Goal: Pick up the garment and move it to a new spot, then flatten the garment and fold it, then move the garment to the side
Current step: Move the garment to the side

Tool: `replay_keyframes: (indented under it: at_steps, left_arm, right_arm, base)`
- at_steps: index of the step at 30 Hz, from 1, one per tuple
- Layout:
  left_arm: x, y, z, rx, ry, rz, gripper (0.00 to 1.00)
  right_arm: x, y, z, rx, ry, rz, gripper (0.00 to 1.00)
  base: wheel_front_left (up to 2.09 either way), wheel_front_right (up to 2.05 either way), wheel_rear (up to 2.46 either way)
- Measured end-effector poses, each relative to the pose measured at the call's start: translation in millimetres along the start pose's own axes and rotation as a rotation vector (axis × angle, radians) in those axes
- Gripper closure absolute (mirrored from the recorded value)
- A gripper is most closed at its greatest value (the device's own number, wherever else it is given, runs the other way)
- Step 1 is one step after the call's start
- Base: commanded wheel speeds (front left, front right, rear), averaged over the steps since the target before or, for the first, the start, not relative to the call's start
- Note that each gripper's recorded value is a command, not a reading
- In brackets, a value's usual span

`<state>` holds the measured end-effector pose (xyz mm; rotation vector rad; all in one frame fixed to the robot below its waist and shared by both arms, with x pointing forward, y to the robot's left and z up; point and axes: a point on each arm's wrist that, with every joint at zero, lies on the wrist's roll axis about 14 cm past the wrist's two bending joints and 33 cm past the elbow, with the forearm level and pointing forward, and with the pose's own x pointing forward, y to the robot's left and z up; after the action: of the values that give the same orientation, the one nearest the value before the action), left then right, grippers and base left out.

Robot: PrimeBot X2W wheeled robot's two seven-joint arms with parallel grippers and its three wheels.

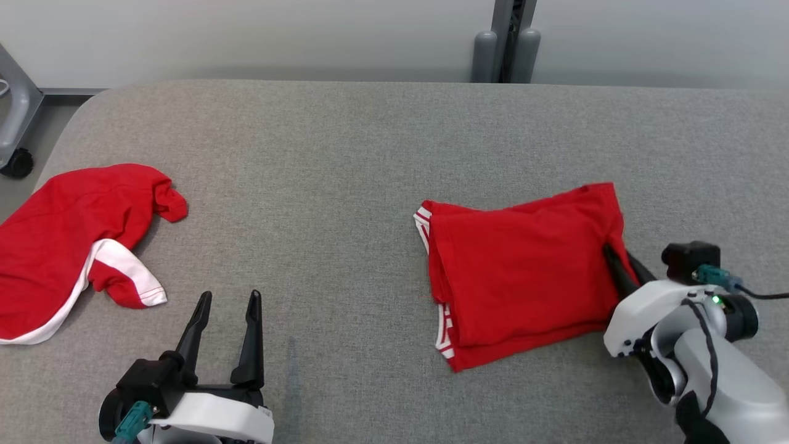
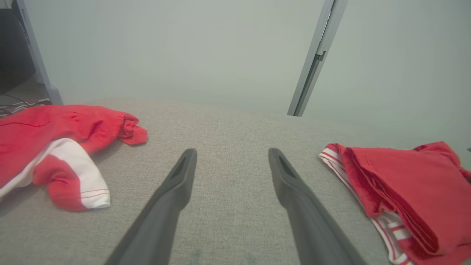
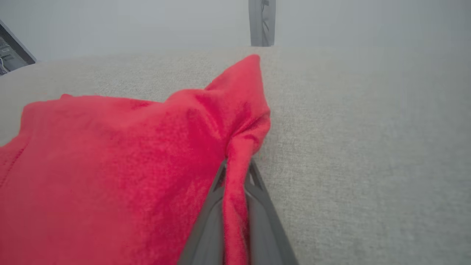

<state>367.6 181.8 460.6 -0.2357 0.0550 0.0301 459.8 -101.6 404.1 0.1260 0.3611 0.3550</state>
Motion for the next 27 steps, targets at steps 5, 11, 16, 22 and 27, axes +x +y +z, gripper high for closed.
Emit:
replay_keyframes:
  at_steps: [5,11,16,22,27]
  left_arm:
    - [5.5,-2.1,1.5,0.009,-0.006,-0.009,0.0]
    - [23.3,-19.2,2.7,0.025,-0.015,-0.071,0.0]
    - [41.8,-40.0,0.4,0.036,-0.018,-0.145,0.0]
    - [64.6,-69.1,-10.3,0.029,-0.004,-0.241,0.0]
    - [81.3,-95.9,-23.2,0.033,0.013,-0.328,0.0]
  right_arm:
    - [3.9,-10.6,28.4,-0.053,-0.079,-0.015,1.0]
    - [1.8,-27.0,50.4,-0.094,-0.143,-0.059,1.0]
    - [-5.0,-44.2,58.4,-0.096,-0.175,-0.113,1.0]
    - [-16.8,-68.6,64.0,-0.08,-0.206,-0.191,1.0]
    - [-30.2,-90.6,59.4,-0.063,-0.21,-0.264,1.0]
  base:
    - [0.0,0.0,0.0]
    - [0.0,0.0,0.0]
    - [0.0,0.0,0.0]
    - [0.0,0.0,0.0]
    - [0.0,0.0,0.0]
